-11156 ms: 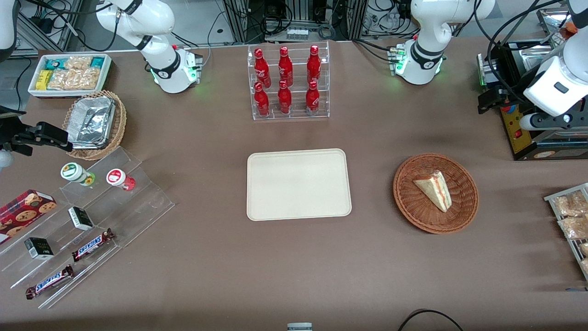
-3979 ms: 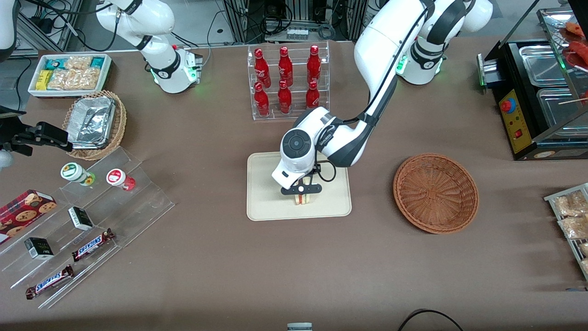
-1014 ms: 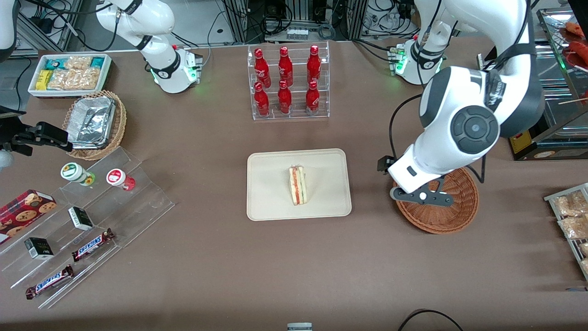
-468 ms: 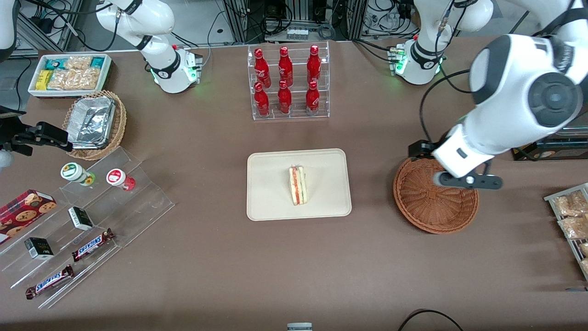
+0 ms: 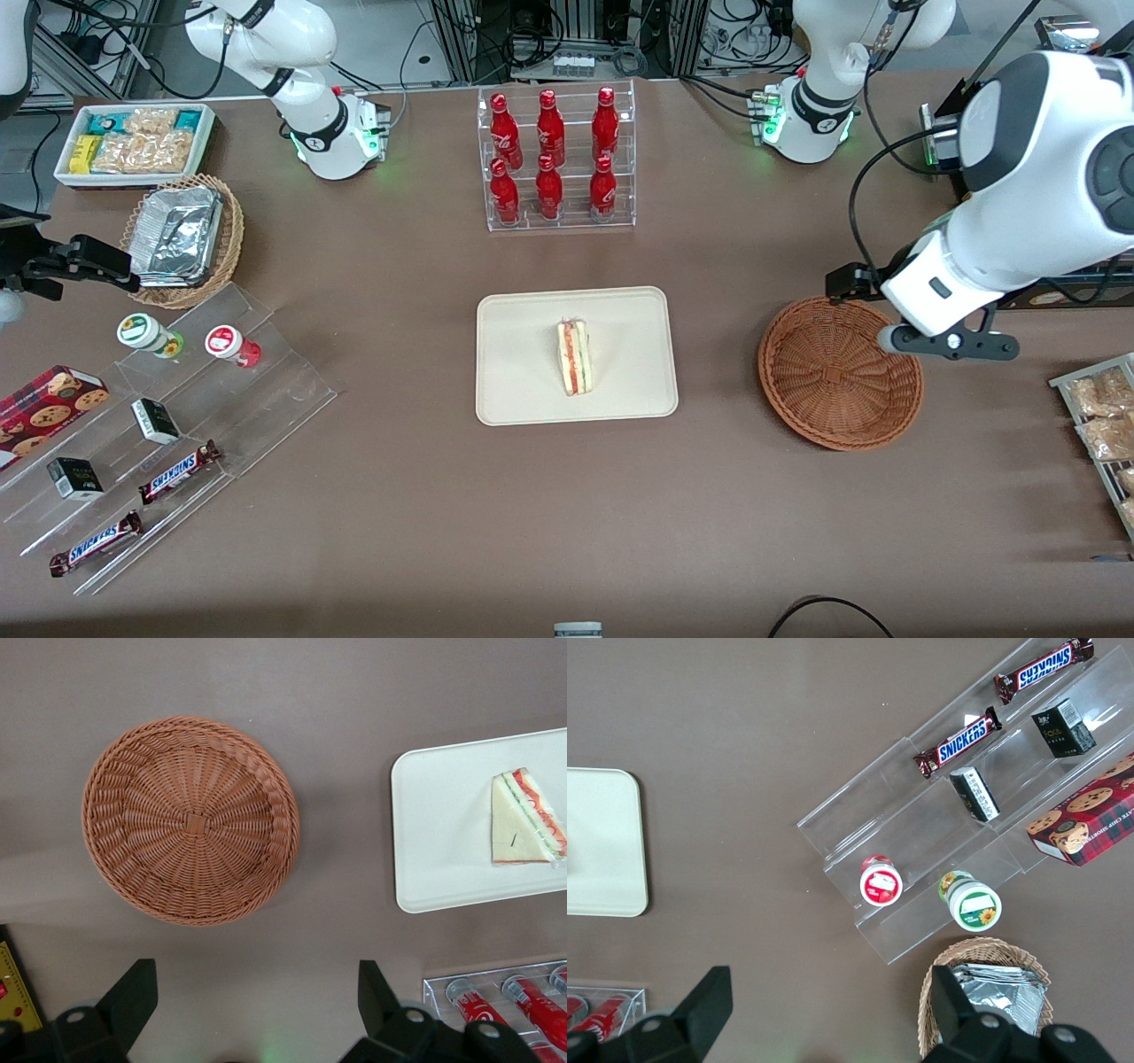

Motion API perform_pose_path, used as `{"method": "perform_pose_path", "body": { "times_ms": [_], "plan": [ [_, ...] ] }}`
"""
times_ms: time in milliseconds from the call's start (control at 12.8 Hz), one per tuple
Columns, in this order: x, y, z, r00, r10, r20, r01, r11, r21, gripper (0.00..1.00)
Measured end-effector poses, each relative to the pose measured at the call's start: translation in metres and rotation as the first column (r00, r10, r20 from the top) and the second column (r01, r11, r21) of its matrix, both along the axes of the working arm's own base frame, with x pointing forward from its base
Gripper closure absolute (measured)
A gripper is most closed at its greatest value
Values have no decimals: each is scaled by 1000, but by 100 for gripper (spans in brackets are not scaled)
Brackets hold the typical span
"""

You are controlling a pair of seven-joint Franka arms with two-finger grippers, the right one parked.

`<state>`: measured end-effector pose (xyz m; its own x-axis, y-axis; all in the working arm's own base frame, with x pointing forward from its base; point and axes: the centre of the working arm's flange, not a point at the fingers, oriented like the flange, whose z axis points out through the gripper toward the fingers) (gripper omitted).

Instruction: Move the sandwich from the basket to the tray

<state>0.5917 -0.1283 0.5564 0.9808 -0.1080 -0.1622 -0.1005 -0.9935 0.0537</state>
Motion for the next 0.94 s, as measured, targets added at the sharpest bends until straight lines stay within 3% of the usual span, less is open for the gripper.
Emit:
{"method": "perform_pose_path", "body": {
  "times_ms": [312,546,936],
  "plan": [
    [-16,24,13,1000,14,-5,-14,1000,-4,0],
    [-37,40,30,999,-19,-30,20,1000,23,0],
    [-65,62,59,999,-12,-33,13,999,39,0]
  ]
}}
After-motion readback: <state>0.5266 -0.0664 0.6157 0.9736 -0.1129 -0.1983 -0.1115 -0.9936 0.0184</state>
